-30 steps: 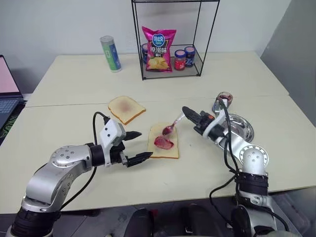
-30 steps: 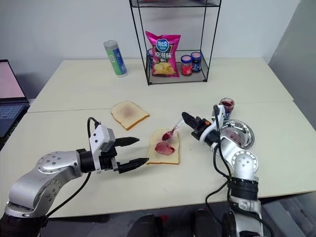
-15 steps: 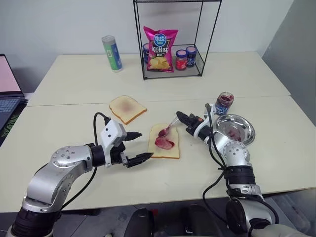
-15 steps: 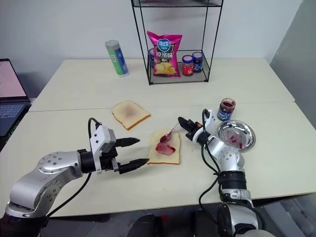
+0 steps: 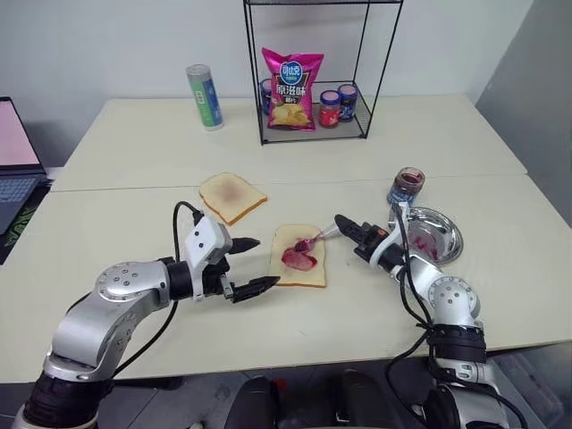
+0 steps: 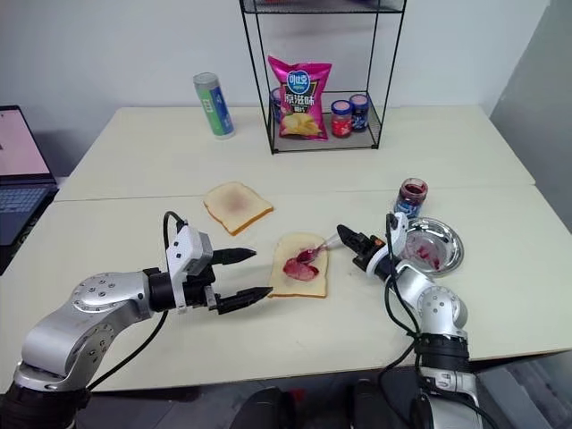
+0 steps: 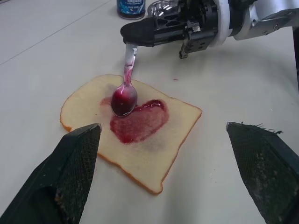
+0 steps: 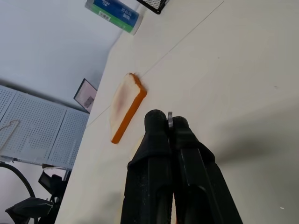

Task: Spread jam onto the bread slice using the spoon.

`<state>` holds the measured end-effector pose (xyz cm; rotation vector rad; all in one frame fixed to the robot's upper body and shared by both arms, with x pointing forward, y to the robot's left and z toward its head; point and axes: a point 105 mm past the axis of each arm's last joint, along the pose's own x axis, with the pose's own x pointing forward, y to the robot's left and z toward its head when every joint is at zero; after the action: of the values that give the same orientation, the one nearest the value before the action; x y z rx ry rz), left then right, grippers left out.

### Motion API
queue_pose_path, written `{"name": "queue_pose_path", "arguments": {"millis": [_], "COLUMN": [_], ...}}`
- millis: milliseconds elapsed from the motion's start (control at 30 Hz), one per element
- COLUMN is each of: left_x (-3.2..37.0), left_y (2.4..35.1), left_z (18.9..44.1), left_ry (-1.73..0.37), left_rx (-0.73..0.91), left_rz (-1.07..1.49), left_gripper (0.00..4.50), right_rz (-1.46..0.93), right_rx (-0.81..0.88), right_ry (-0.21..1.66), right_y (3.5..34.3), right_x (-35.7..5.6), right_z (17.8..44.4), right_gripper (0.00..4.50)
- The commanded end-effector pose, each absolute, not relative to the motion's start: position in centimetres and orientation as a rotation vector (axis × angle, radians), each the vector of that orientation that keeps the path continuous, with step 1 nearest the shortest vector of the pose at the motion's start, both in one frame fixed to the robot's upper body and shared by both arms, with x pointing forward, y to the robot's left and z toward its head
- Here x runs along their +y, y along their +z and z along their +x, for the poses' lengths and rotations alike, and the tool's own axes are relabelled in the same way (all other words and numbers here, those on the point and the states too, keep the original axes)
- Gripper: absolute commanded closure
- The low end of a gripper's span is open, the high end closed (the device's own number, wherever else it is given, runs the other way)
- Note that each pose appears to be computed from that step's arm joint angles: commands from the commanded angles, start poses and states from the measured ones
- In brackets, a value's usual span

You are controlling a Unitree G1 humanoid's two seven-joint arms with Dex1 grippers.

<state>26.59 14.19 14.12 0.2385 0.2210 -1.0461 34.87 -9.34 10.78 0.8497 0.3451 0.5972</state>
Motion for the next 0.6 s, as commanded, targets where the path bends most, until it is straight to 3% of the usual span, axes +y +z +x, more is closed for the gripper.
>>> {"name": "queue_pose_path", "arguments": {"millis": [33, 600], "left_x": [13.8, 13.8], "left_y": [14.8, 14.6], "left_z": [26.5, 26.3], "left_ry": [-1.066, -1.064], "left_rx": [0.182, 0.179], "left_rz": [0.258, 0.248], "left_gripper": [0.0, 0.0], "right_rz": [0.835, 0.785], "right_rx": [0.332, 0.392], "right_ry": [0.587, 0.609], "right_y": [11.4, 11.4], "right_x": [-10.2, -12.0], "right_z": [34.2, 31.3], "right_gripper": [4.48, 4.48]}}
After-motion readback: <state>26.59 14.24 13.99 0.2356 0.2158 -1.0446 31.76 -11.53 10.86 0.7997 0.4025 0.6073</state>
